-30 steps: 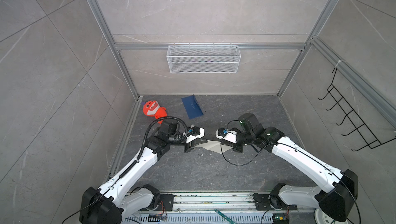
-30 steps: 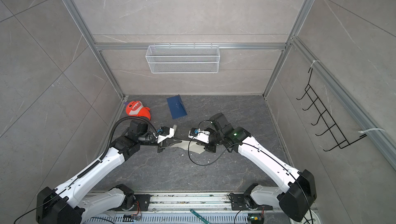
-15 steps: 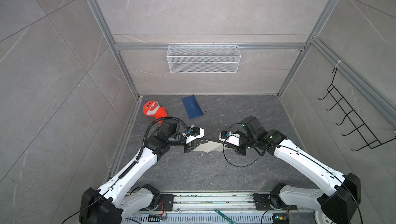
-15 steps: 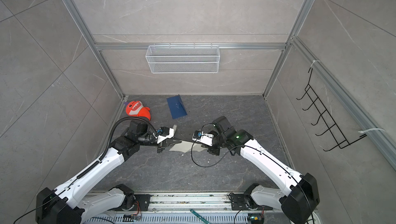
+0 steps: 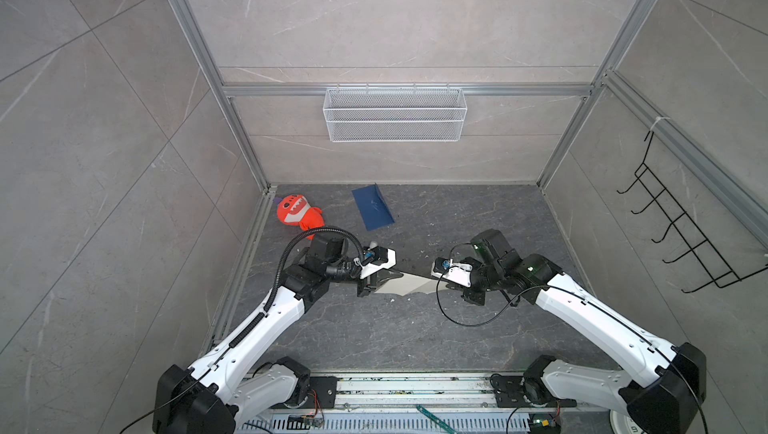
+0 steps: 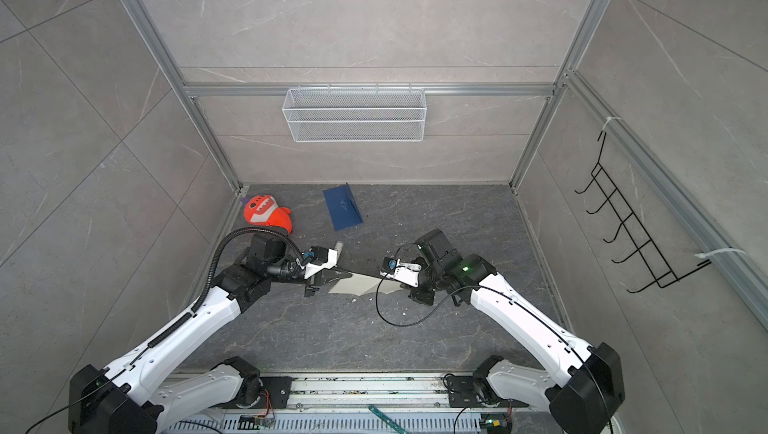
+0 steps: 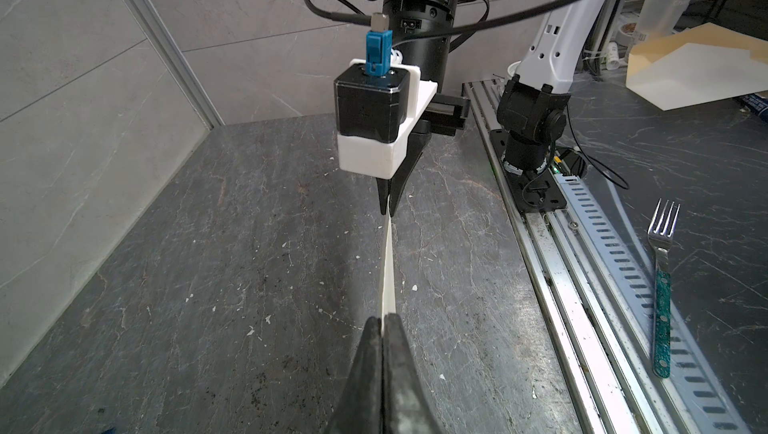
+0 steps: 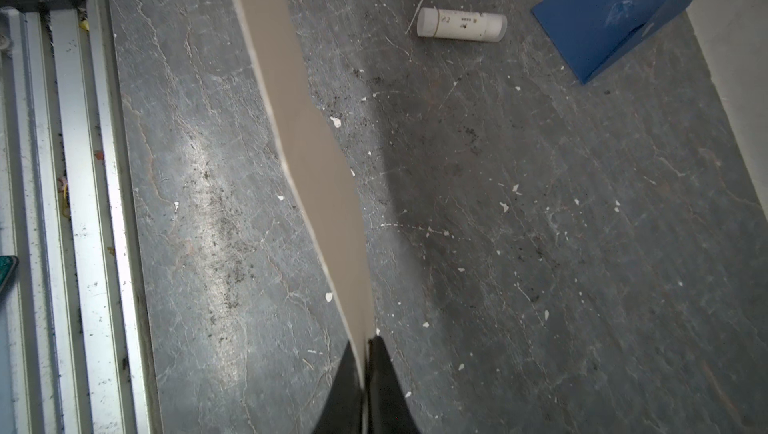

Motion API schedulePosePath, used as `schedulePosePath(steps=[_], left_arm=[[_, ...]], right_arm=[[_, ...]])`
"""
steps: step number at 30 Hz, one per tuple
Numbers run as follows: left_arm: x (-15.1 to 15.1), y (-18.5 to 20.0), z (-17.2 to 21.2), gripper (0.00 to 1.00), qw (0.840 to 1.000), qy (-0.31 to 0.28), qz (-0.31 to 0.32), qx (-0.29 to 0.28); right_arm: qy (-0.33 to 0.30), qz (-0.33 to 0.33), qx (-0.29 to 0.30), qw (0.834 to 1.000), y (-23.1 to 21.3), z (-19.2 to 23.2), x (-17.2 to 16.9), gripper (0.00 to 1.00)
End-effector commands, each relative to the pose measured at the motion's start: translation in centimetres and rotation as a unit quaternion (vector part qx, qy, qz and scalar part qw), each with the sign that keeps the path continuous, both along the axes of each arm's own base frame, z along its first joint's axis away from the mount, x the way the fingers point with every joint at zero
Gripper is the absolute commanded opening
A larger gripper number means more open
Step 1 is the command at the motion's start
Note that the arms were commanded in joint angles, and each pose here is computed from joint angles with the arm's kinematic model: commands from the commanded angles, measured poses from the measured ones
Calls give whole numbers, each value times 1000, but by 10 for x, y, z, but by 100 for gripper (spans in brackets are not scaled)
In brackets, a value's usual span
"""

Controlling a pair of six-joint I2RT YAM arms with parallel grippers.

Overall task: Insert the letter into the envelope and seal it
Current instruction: 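Open the right gripper and draw it back while the left gripper holds the letter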

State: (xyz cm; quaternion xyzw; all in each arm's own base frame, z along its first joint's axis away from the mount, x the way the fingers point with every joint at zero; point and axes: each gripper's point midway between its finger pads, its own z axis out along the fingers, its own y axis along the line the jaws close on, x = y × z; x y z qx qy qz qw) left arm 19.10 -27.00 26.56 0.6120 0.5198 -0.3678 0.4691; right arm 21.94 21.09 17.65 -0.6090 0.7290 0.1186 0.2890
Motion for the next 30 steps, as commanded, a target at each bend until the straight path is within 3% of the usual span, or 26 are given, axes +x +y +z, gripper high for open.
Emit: schedulePosePath(steps=[1, 6, 10, 13, 16, 23, 30], left_arm=[[-4, 2, 16, 0, 999, -31, -8, -16], [-3, 2, 16, 0, 999, -31, -8, -16], [-5, 2, 17, 0, 999, -33, -10, -17], [-3, 2, 19, 0, 999, -33, -4, -21], [6, 1, 26, 0, 999, -27, 23, -31], [33, 8, 51, 0, 986, 1, 129, -103], [32, 12, 68, 0, 973, 29, 146, -177]], right_arm=[[11, -7, -21, 1000, -13, -8, -9, 4], [7, -15, -29, 999, -16, -10, -7, 0], [-6, -29, -24, 999, -17, -2, -2, 10], [-39, -59, 10, 997, -15, 18, 8, 31], [-77, -101, 63, 990, -15, 42, 17, 46], [-153, -150, 270, 939, -14, 118, 4, 68], [-118, -150, 432, 881, -6, 147, -14, 70]])
